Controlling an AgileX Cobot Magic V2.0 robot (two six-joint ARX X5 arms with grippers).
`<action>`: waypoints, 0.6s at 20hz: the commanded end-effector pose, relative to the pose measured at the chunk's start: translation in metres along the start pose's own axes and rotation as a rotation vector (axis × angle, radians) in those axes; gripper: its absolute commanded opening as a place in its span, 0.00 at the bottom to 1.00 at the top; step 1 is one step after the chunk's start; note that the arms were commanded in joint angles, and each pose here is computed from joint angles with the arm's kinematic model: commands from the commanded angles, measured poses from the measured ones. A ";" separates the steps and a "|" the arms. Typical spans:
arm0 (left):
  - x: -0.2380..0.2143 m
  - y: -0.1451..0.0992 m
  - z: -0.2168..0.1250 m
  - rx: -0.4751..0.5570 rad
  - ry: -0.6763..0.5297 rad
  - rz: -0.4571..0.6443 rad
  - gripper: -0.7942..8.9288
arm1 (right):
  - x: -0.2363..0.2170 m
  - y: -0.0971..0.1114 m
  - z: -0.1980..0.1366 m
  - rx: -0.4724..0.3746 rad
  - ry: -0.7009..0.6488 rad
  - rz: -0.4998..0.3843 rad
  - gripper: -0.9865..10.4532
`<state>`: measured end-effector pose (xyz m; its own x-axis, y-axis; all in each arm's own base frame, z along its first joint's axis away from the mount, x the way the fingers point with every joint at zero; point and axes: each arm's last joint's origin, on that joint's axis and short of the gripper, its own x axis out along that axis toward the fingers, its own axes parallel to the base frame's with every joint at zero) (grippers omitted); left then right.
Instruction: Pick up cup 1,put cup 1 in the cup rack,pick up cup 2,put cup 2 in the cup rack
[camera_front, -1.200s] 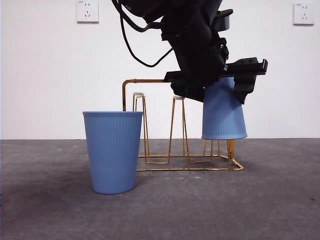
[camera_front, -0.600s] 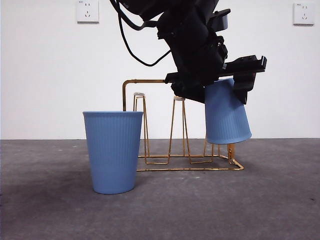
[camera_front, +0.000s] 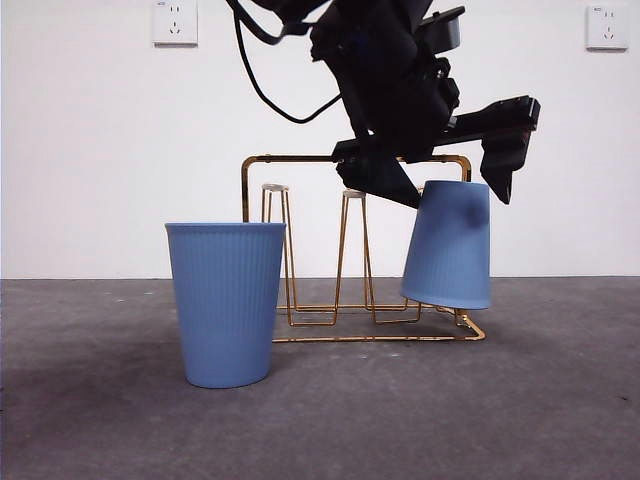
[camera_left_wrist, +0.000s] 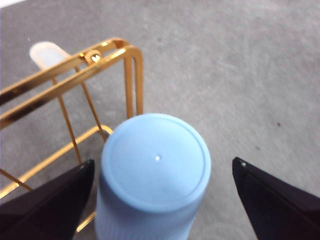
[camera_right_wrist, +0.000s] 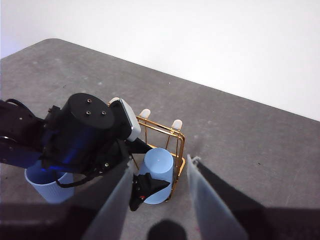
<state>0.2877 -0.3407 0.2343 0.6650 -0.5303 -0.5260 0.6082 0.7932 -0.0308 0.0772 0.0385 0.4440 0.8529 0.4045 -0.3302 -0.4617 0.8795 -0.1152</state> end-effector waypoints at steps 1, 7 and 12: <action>0.003 0.002 -0.022 -0.051 0.125 -0.005 0.56 | 0.001 0.000 0.000 -0.004 -0.003 0.000 0.25; -0.024 0.006 0.005 -0.065 0.026 -0.060 0.56 | 0.001 0.000 0.000 -0.003 -0.005 0.000 0.25; -0.024 0.019 0.007 -0.093 0.053 -0.171 0.56 | 0.001 0.000 -0.001 -0.003 0.002 0.001 0.25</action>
<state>0.2879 -0.3158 0.2563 0.5450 -0.6402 -0.5414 0.6646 0.7235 -0.1866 0.0772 0.0384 0.4439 0.8526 0.4044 -0.3309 -0.4618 0.8795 -0.1152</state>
